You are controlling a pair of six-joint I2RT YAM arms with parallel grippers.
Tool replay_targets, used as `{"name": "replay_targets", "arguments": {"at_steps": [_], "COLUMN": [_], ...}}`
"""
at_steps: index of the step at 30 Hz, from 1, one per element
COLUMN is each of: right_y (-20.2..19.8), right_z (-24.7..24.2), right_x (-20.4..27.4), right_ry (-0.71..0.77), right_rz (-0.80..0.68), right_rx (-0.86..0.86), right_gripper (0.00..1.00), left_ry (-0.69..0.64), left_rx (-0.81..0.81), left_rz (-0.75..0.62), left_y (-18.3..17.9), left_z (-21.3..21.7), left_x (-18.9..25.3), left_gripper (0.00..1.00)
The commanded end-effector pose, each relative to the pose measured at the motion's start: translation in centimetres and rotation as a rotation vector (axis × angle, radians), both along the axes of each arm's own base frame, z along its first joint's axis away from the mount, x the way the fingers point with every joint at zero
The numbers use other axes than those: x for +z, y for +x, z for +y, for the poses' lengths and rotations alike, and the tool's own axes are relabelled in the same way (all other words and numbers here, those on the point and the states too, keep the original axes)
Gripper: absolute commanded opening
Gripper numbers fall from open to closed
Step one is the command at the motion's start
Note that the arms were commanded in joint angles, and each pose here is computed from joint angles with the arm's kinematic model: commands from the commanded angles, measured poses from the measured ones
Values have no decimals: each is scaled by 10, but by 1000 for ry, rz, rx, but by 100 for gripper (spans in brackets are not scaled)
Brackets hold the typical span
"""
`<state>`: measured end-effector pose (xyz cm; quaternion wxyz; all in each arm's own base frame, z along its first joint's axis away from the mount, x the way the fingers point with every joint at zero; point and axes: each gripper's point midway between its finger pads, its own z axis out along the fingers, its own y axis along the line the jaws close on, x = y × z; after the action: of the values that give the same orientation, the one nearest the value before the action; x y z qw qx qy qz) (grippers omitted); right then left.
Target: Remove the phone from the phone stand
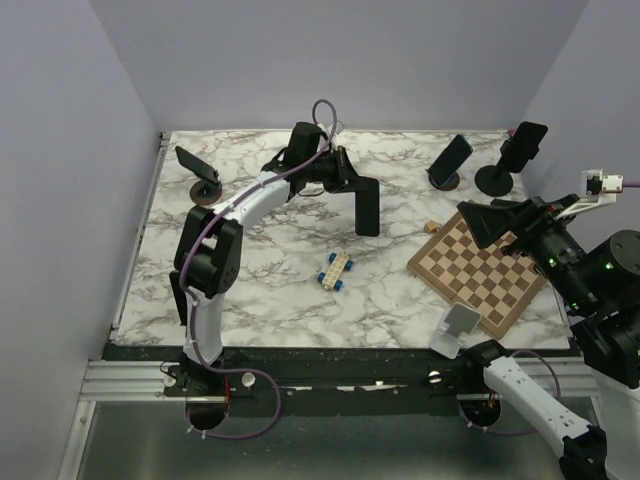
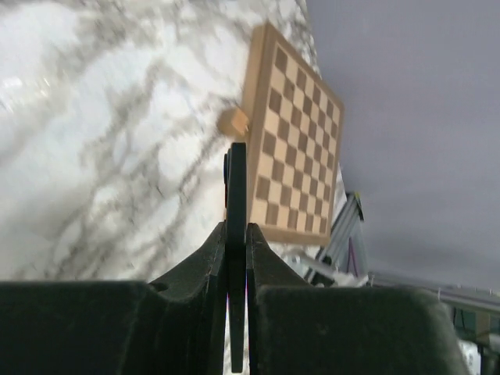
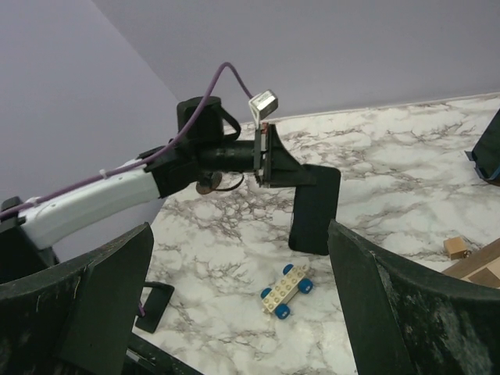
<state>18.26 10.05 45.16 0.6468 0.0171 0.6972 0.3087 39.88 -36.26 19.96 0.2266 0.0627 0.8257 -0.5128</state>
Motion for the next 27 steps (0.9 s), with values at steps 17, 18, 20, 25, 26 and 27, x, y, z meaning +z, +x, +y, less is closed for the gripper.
{"name": "replay_targets", "arguments": {"at_steps": [17, 18, 20, 25, 26, 27], "right_y": [1, 2, 3, 25, 30, 38], "right_z": [0, 1, 4, 4, 5, 7], "right_x": [-5, -5, -5, -36, -46, -57], "right_ry": [-17, -17, -11, -15, -24, -34], "right_rz": [-15, -12, -12, 121, 160, 203], "right_rx": [1, 6, 18, -39, -48, -53], "right_gripper": [100, 100, 100, 100, 100, 100], "left_ry": [91, 98, 97, 36, 46, 68], "left_rx": [77, 70, 57, 22, 26, 39], "left_rz": [231, 240, 251, 215, 209, 213], "left_y": [103, 102, 99, 91, 91, 92], "left_z": [5, 5, 5, 2, 3, 5], "left_x": [-69, -74, -78, -68, -67, -68], "left_gripper": [0, 0, 0, 0, 0, 0]}}
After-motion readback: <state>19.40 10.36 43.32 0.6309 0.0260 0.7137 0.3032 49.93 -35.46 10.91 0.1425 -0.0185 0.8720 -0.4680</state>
